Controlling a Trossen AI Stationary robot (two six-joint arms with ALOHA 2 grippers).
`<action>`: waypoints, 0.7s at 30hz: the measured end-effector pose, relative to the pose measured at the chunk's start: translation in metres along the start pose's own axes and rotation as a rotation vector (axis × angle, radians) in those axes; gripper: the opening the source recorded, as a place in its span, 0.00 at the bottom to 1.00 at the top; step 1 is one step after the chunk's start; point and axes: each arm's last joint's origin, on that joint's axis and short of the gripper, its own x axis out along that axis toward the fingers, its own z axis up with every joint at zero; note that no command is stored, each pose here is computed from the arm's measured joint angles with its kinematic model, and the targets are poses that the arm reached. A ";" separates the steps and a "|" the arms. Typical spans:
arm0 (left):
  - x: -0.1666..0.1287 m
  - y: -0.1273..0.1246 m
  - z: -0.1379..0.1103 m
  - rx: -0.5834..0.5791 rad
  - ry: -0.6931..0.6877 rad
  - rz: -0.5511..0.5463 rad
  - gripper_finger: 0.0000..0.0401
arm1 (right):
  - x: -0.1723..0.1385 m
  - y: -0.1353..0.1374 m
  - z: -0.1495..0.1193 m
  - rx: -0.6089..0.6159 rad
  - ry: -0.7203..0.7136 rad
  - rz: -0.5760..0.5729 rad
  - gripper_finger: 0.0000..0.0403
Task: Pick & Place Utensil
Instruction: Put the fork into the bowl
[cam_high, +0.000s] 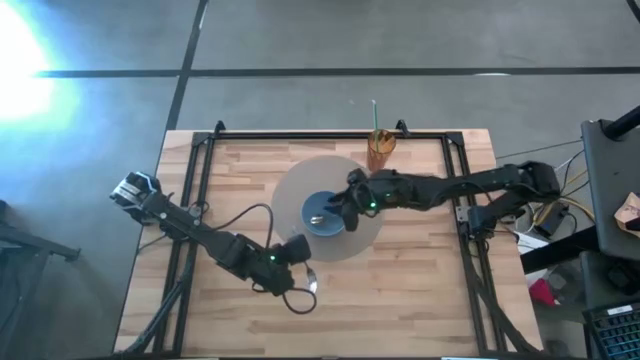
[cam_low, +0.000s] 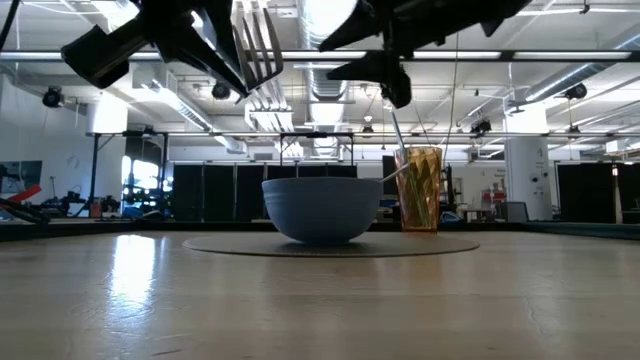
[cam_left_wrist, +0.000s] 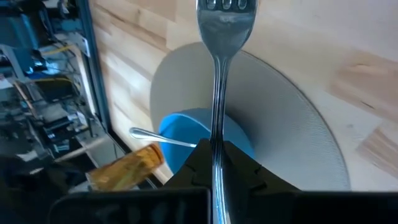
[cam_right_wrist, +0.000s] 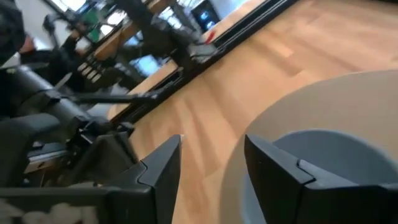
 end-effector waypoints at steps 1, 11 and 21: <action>0.000 0.001 0.000 0.005 -0.004 0.006 0.03 | 0.005 0.003 0.000 -0.003 0.014 0.012 0.43; 0.000 0.003 0.002 0.031 -0.015 0.024 0.03 | 0.051 0.018 -0.011 -0.062 0.204 0.041 0.44; 0.000 0.004 0.002 0.062 0.016 0.058 0.04 | 0.063 0.024 -0.010 -0.109 0.283 0.057 0.44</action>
